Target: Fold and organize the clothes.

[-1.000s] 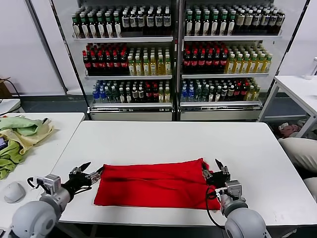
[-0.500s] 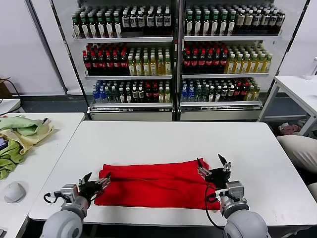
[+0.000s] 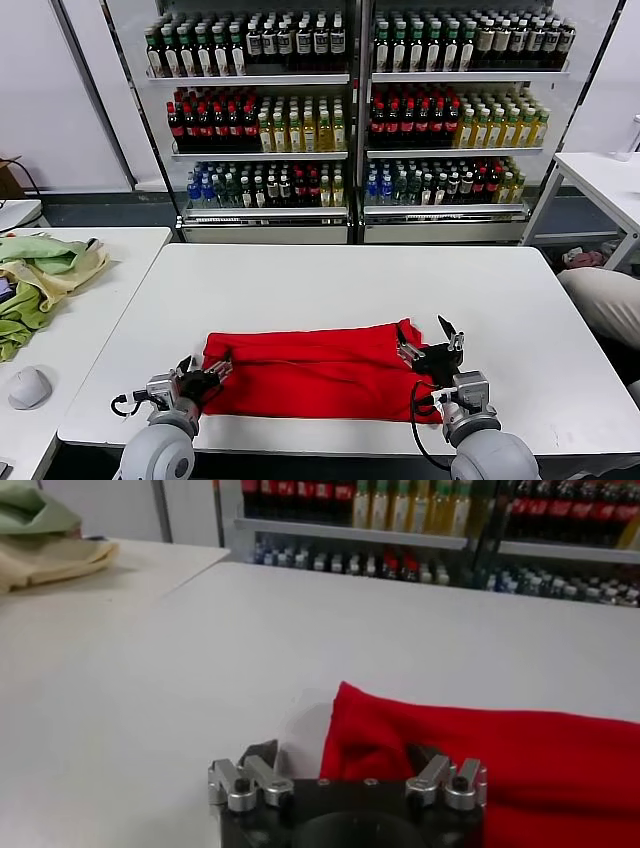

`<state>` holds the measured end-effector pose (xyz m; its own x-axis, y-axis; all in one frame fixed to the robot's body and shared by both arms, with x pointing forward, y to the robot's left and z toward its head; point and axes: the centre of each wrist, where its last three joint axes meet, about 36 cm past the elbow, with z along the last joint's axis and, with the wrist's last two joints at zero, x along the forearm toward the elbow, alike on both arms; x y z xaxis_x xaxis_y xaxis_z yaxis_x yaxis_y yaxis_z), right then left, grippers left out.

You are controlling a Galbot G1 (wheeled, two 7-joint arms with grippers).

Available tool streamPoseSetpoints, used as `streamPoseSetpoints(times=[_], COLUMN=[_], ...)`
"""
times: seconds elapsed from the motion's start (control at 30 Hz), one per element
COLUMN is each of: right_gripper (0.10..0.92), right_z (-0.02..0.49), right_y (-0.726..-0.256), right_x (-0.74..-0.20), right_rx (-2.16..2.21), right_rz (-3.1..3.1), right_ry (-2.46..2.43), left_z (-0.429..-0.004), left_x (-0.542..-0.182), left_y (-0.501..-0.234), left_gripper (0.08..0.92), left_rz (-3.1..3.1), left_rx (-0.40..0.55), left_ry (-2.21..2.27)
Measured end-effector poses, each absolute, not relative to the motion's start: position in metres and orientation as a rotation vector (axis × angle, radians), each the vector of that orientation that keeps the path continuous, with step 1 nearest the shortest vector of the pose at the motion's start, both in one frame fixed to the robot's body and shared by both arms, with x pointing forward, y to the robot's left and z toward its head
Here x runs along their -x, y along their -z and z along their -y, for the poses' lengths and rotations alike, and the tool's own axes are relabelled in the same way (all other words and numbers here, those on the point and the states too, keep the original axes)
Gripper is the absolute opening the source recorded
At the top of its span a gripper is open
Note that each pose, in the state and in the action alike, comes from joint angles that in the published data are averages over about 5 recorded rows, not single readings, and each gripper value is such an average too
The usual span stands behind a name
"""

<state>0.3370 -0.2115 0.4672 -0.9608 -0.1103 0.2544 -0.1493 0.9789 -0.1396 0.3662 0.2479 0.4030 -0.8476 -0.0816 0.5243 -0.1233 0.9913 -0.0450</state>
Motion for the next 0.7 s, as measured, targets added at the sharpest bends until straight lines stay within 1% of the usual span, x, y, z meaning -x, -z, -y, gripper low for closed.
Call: streamPoseSetpoints(times=[0.1,0.17,0.7], right_gripper=[0.823,0.823,0.823], right_z=[0.211,0.212,0.209], right_y=[-0.467,-0.467,-0.465], right_x=[-0.337,-0.336,-0.335], right_rx=[-0.191,-0.189,-0.188], right_rz=[2.877,2.877,2.876], right_ry=[-0.231,-0.231,-0.227], left_z=[-0.245,-0.244,-0.235], left_x=[-0.365,-0.364,-0.356], left_y=[-0.402,-0.401,-0.398], left_gripper=[0.816,0.787,0.334], left_rz=[2.58,2.576,2.575], left_rx=[-0.153,-0.157,-0.149], left_ry=[-0.097,-0.097,-0.104])
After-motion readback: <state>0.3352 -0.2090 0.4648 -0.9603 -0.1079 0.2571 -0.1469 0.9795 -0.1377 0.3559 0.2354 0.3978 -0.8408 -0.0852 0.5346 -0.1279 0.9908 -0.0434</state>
